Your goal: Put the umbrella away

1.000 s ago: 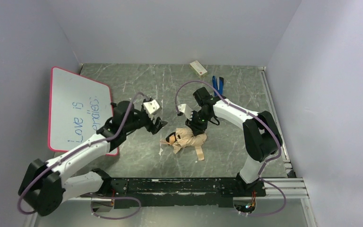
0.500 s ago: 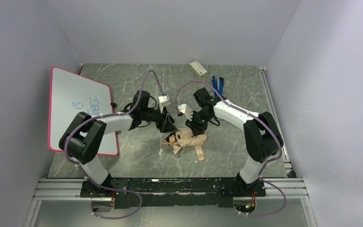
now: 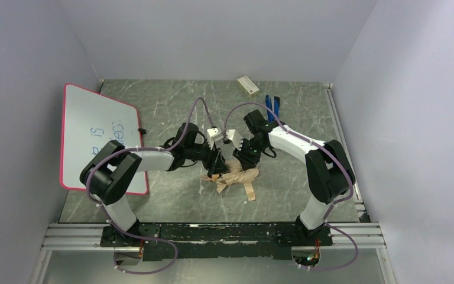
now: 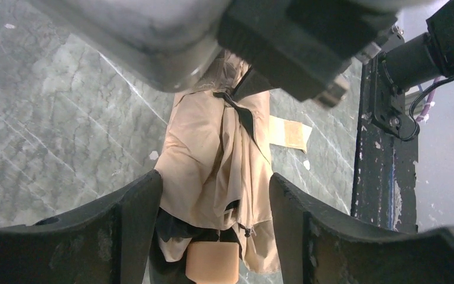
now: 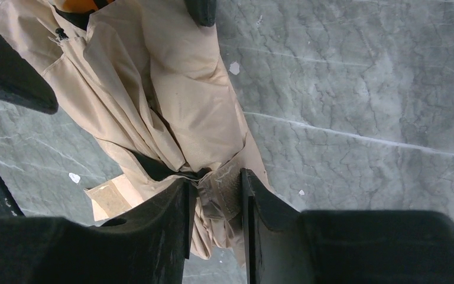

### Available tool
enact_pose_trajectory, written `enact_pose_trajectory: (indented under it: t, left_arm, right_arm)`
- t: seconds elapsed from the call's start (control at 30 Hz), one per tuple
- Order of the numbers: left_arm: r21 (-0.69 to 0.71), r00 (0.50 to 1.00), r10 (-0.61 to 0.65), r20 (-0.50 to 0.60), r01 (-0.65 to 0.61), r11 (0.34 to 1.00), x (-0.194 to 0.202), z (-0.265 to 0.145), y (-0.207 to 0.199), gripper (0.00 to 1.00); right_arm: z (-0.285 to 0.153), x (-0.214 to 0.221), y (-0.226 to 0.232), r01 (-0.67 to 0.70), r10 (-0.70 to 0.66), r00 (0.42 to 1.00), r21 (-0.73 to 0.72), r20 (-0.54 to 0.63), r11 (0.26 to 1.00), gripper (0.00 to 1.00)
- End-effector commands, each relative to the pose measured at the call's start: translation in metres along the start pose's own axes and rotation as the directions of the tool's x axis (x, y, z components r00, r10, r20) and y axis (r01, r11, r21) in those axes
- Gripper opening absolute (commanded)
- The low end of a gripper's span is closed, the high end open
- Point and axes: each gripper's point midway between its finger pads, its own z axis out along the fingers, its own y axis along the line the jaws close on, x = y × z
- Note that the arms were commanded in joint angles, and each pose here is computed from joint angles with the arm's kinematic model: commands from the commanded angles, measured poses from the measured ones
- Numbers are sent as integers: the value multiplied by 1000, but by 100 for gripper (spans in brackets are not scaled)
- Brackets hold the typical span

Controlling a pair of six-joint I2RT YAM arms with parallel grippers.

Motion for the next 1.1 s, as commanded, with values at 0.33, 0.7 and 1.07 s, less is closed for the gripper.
enact_pose_trajectory:
  t: [0.33,0.7,1.07]
  left_arm:
    - [29,999,3,34,-4,1000,28,1,-44,72]
    - [-87,995,97,-32,-100,991,41,16,-13,72]
    - [-149,990,-62,127,81,985,59,4,-13,72]
  right_arm:
    - [28,36,-31,95,-78,985,106,-153,990,34]
    - [30,36,-32,87,-71,985,104,-155,991,34]
    - [30,35,-33,91,-74,986,106,-153,990,34]
